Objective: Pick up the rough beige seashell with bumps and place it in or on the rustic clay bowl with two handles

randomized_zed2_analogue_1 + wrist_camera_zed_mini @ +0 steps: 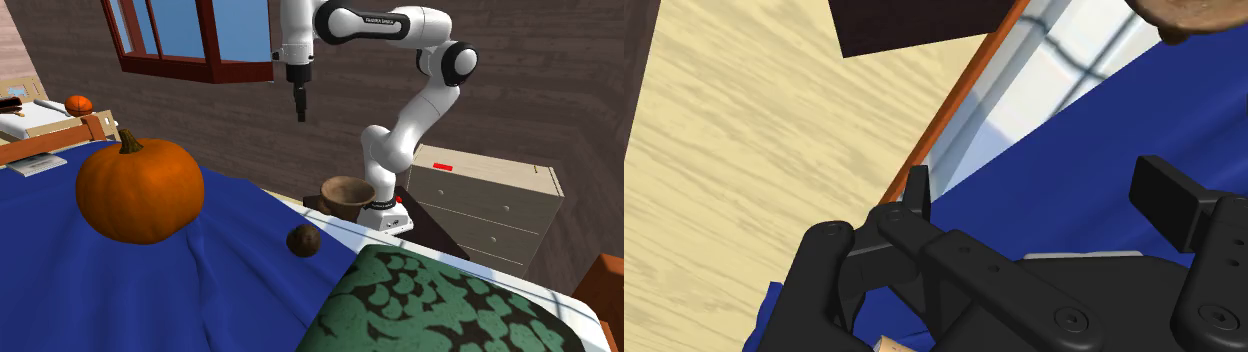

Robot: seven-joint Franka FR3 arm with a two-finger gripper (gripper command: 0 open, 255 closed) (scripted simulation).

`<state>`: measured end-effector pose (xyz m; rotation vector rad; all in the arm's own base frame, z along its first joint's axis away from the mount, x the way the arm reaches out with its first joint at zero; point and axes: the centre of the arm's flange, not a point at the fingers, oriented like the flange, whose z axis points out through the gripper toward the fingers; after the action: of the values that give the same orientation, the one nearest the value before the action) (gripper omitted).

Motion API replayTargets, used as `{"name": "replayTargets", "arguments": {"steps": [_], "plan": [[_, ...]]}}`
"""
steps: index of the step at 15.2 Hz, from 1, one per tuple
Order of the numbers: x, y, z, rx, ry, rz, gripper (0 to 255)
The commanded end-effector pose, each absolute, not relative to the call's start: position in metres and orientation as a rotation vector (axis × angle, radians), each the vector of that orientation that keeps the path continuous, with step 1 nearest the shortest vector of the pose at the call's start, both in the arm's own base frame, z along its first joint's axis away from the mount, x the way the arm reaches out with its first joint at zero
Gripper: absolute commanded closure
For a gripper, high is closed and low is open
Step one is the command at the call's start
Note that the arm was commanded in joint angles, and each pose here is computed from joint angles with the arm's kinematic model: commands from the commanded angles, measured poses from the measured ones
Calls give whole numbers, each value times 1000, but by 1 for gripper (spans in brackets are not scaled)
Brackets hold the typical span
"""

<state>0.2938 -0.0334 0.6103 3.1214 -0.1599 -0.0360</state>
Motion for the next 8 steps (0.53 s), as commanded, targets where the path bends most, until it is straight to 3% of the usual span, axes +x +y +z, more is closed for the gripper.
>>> {"name": "replayTargets", "arguments": {"steps": [1,8], "plan": [[294,-33,610,3121,-160,-36,0],[290,50,570,3116,-285,20,0]]}}
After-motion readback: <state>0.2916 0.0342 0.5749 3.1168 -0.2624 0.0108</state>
